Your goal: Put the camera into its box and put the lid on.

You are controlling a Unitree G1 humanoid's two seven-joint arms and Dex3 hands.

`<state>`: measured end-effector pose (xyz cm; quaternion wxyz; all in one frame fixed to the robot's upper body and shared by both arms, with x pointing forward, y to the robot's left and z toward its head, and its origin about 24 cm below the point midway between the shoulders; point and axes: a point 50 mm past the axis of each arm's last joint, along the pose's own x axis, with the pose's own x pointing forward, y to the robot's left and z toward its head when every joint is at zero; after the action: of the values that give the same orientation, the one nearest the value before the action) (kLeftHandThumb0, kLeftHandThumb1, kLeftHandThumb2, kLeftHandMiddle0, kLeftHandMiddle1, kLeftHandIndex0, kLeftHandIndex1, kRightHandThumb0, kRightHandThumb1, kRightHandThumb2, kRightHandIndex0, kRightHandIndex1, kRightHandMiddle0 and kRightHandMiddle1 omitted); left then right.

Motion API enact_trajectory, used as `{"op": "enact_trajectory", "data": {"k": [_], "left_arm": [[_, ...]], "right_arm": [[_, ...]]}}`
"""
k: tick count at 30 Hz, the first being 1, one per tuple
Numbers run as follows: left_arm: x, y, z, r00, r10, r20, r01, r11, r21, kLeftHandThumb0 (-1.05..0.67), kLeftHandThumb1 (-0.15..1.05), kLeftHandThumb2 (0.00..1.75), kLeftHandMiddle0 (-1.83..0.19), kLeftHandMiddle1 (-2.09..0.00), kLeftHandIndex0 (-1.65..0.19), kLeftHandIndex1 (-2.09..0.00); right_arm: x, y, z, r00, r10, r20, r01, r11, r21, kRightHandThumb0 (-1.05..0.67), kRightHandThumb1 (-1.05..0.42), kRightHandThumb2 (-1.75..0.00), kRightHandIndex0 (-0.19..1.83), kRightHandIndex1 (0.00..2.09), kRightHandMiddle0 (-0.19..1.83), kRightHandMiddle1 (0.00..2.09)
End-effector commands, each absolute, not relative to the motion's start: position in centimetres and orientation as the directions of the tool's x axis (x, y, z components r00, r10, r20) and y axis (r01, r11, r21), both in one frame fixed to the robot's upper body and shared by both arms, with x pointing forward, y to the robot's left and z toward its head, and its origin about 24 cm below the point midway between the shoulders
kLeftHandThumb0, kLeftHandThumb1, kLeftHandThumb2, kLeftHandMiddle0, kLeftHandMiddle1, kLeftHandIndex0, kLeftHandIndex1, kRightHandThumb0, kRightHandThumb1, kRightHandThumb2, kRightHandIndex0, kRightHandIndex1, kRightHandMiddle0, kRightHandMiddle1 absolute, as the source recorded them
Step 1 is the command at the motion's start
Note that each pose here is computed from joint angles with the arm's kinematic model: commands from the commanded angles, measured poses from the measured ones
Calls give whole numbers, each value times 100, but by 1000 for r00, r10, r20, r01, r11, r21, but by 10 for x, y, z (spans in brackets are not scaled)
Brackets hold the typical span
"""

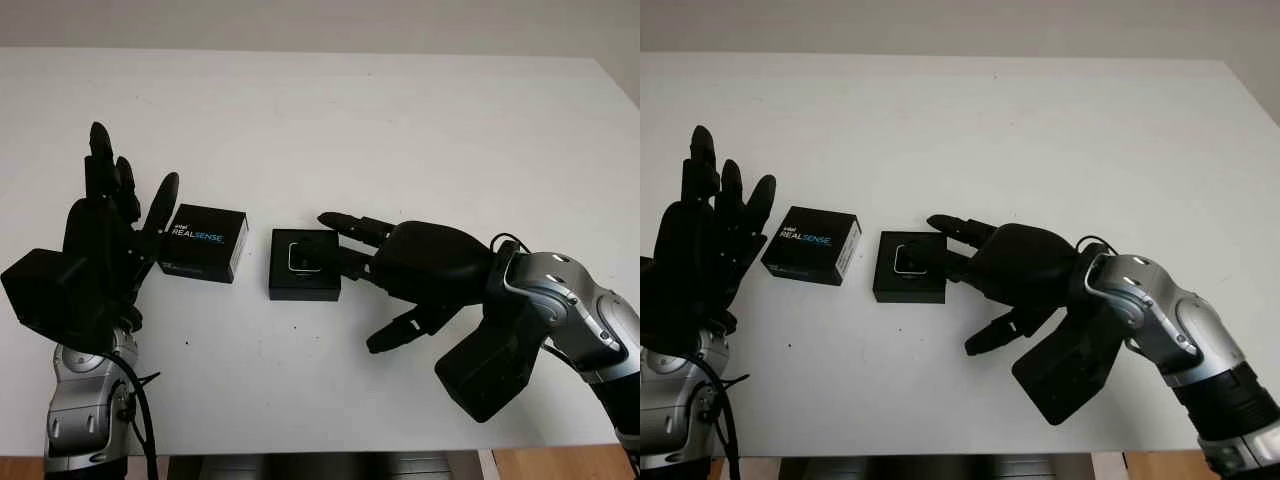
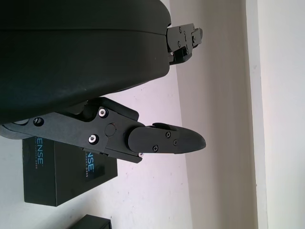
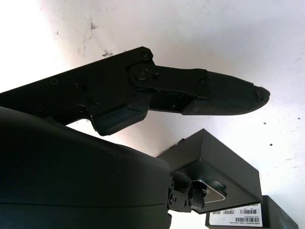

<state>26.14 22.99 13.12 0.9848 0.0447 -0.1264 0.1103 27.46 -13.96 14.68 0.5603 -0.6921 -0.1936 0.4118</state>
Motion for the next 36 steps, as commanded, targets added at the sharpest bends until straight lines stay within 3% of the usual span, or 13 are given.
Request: {"op": "enact_trajectory", "data": {"k": [1,4,9,12,16,20,25,28,31,34,36], "left_arm": [[259,231,137,935,201,291,-231,970,72,-47,105,30,11,-6,15,-5],[259,231,137,935,198,294,-229,971,73,-48,105,31,11,-6,15,-6],[257,231,140,929,196,313,-229,971,71,-49,105,29,10,-6,14,-6],[256,231,143,925,193,326,-229,970,78,-49,105,29,10,-6,15,-6],[254,232,149,916,193,352,-241,965,98,-51,105,27,8,-6,14,-6],[253,237,156,905,176,387,-239,963,122,-51,105,24,10,-5,14,-6],[253,250,169,893,148,425,-247,951,187,-52,105,24,8,-6,10,-8],[252,258,178,895,99,436,-253,916,311,-51,105,25,3,-8,8,-9],[252,267,186,914,-10,405,-184,881,435,-51,105,23,-1,-9,3,-11],[253,277,197,936,-131,327,-84,819,567,-53,105,13,-5,-8,-1,-11],[254,283,206,943,-192,272,-30,764,644,-55,104,9,-7,-7,-3,-11]], "right_arm": [[269,-139,139,570,731,-375,-217,-307,-927,-98,-105,-56,-19,0,-1,8],[270,-139,141,574,753,-321,-197,-253,-947,-96,-105,-59,-19,0,-7,4],[276,-140,153,602,798,-33,-193,106,-975,-85,-105,-56,-19,0,-17,1],[282,-141,164,612,779,133,-204,318,-926,-79,-105,-57,-17,2,-18,2],[294,-149,177,661,711,240,-301,544,-783,-76,-105,-59,-18,3,-17,3],[308,-160,184,728,625,283,-349,692,-632,-76,-105,-53,-16,5,-13,6],[321,-167,193,766,566,305,-328,752,-573,-77,-105,-55,-12,7,-10,7],[325,-169,193,788,537,302,-319,775,-546,-76,-105,-54,-9,8,-8,8],[328,-170,193,800,522,295,-327,793,-514,-75,-105,-53,-7,9,-7,8],[333,-172,192,809,529,257,-432,831,-351,-74,-105,-51,-13,5,-11,5],[334,-176,193,805,544,238,-471,829,-301,-71,-105,-52,-18,2,-15,3]]}}
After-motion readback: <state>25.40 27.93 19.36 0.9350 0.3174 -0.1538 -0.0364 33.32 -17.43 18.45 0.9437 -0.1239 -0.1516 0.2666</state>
